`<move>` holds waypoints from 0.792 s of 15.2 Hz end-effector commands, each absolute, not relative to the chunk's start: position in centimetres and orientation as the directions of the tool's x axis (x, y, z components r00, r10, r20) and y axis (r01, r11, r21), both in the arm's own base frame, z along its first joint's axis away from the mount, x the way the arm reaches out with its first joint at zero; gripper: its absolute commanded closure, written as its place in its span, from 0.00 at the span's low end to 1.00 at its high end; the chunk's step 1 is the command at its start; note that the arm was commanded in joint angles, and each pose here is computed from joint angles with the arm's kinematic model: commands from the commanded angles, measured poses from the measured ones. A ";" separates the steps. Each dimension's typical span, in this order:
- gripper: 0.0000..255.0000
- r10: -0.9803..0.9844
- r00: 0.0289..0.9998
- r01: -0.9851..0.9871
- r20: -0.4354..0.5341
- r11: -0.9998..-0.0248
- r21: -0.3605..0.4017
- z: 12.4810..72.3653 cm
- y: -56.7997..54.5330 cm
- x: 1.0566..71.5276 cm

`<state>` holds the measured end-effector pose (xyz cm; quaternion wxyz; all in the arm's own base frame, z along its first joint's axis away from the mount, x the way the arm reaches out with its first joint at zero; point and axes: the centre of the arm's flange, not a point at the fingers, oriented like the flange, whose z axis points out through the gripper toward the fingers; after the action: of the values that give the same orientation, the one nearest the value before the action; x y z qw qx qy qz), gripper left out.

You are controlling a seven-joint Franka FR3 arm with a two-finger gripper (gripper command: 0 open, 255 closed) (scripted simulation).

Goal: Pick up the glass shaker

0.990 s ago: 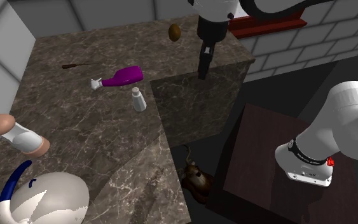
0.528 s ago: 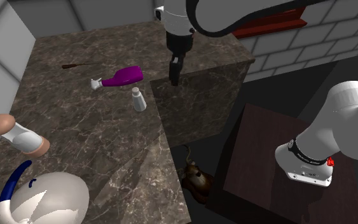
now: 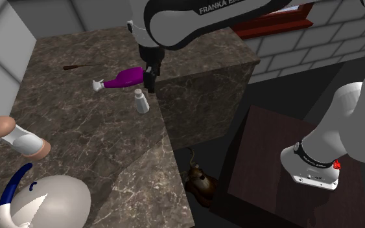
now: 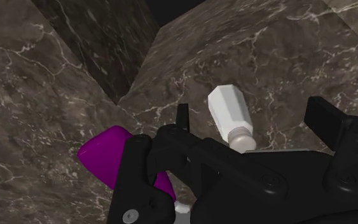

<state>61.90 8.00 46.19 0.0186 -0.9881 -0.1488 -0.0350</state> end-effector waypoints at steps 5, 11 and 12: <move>0.00 0.331 0.940 0.335 0.085 -0.941 -0.043 43.2 10.5 67.7; 0.00 0.331 0.940 0.335 0.085 -0.941 -0.043 40.1 10.5 67.7; 0.00 0.331 0.940 0.335 0.085 -0.941 -0.043 39.2 10.5 67.7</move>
<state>67.74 10.35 40.11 0.0285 -0.9845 -0.1690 -0.0379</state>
